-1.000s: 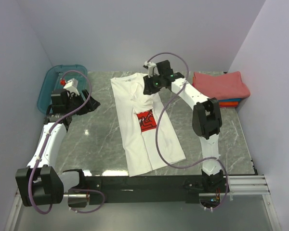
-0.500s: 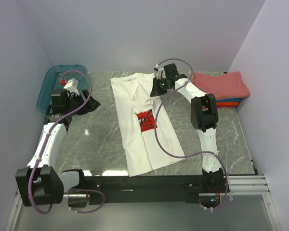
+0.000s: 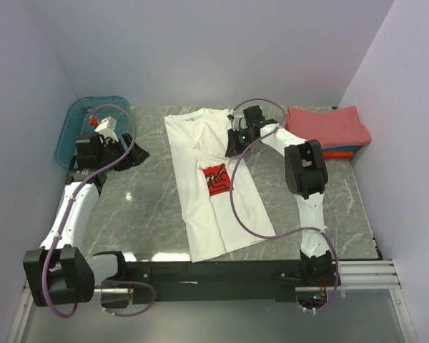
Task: Fold and stack the t-shirts
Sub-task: Fold the tshirt
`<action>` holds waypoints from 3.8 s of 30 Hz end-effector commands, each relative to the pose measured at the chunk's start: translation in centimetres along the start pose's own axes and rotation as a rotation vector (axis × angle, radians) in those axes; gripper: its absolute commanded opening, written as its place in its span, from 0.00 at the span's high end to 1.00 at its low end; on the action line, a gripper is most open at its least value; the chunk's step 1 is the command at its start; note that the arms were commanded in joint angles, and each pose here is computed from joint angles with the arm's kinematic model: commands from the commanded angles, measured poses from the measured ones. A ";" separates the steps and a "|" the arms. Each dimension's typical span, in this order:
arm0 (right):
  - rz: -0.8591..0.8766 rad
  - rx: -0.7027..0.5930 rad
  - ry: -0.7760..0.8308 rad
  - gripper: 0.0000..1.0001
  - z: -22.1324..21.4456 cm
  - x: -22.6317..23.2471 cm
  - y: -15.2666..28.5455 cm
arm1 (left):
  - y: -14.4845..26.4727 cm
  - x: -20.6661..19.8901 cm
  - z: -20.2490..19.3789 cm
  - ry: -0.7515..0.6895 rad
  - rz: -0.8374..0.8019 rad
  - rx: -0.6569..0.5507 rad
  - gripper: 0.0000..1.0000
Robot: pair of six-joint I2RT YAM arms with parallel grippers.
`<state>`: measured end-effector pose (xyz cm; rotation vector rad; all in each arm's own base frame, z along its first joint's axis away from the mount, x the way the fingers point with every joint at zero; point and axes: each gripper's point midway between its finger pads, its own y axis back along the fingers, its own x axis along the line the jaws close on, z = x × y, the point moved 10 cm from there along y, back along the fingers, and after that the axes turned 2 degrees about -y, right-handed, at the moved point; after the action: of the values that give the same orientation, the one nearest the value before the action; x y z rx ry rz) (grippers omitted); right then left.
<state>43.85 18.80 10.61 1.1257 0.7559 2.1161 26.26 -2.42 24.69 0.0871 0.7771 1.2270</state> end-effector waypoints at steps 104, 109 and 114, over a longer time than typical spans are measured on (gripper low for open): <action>-0.456 -0.220 0.498 0.48 6.6 12.6 -8.9 | 0.3 -0.5 0.5 -0.025 -0.041 -0.008 0.27; -0.450 -0.217 0.505 0.62 6.7 12.5 -9.0 | 0.3 -0.5 0.5 -0.023 -0.040 -0.008 0.27; -0.433 -0.212 0.499 0.67 6.6 12.6 -8.9 | 0.4 -0.5 0.5 -0.026 -0.039 -0.011 0.27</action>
<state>45.87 34.35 12.49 0.2975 0.9330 2.0172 26.05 -2.55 24.39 0.0999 0.8052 1.2088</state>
